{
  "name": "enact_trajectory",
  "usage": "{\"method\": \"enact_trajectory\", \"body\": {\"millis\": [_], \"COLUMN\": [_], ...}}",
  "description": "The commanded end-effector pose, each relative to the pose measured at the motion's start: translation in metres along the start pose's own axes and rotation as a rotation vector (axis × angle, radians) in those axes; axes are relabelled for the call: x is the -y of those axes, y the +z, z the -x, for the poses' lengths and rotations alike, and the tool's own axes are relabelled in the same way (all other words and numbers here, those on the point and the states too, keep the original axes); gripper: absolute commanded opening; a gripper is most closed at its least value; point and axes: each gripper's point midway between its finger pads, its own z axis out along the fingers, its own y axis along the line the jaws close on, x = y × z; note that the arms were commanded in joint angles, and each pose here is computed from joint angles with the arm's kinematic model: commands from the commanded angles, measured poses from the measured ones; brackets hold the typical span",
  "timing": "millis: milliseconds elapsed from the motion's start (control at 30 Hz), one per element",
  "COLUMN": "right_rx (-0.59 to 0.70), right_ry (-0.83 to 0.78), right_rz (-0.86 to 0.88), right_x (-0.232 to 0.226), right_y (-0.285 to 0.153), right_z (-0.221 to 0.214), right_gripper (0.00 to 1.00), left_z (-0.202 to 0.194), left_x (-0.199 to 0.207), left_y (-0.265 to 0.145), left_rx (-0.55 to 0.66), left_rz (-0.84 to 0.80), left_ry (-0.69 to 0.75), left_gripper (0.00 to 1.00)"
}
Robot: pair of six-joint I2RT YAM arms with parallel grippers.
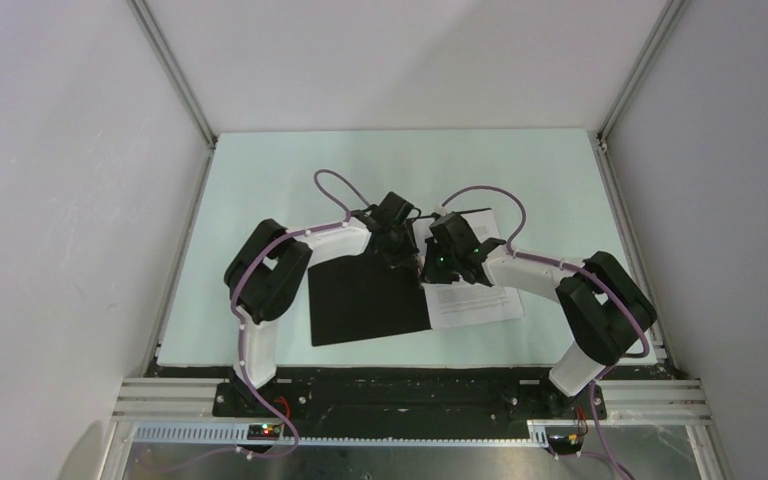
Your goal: Put the files into the folder
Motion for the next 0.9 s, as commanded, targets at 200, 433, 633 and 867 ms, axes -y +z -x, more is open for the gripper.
{"method": "enact_trajectory", "body": {"millis": [200,433,633,867], "right_rx": [-0.125,-0.149,-0.137,-0.135], "right_ry": [0.107,0.15,0.174,0.136], "right_rz": [-0.118,-0.142,-0.166,-0.238], "right_x": [0.042,0.051,0.059,0.071], "right_y": [-0.013,-0.008,-0.009,-0.004], "right_z": [-0.037,-0.05,-0.051,-0.057], "right_gripper": [0.0,0.0,0.0,0.0], "left_z": [-0.019,-0.021,-0.021,-0.021], "left_x": [-0.099,-0.102,-0.105,-0.106], "left_y": [0.032,0.034,0.035,0.035], "left_rx": [-0.016,-0.026,-0.028,-0.028], "left_rz": [0.343,0.35,0.355,0.357], "left_ry": [0.037,0.029,0.024,0.023], "left_gripper": [0.0,0.0,0.0,0.0]}}
